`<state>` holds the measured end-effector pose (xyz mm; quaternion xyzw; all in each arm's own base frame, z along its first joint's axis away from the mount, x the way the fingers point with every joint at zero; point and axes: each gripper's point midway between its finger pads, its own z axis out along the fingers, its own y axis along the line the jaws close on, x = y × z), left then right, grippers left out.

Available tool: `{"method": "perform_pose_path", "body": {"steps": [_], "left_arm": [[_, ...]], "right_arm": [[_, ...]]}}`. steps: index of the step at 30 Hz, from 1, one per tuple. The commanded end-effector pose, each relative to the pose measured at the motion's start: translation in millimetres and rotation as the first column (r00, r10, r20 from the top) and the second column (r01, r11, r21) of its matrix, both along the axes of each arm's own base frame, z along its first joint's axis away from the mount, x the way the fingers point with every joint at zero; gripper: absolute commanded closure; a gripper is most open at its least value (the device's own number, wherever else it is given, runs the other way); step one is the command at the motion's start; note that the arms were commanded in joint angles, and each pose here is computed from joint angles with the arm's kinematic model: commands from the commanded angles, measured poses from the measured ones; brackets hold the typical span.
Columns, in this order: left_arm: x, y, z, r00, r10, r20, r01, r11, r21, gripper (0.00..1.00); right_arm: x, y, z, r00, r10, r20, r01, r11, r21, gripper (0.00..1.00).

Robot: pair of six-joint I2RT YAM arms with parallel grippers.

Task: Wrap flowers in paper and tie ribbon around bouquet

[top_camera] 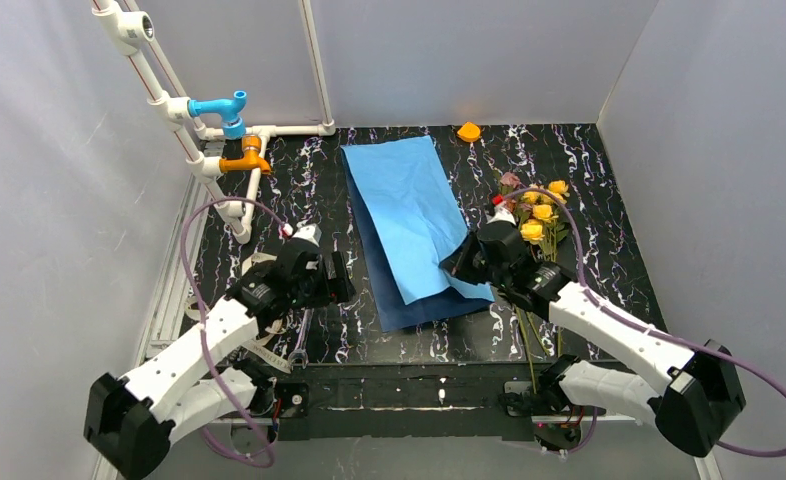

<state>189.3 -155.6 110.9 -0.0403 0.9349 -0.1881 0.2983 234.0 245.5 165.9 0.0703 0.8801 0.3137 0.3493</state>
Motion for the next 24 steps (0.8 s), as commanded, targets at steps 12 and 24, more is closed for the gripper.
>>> {"method": "perform_pose_path", "body": {"steps": [12, 24], "left_arm": [[124, -45, 10, 0.999, -0.012, 0.039, 0.020, 0.976, -0.215, 0.26], [170, -54, -34, 0.999, 0.022, -0.025, -0.025, 0.989, -0.147, 0.37]], "right_arm": [[15, -17, 16, 0.996, -0.033, -0.088, 0.057, 0.958, 0.281, 0.99], [19, -24, 21, 0.994, -0.012, -0.111, 0.046, 0.949, 0.311, 0.99]]}}
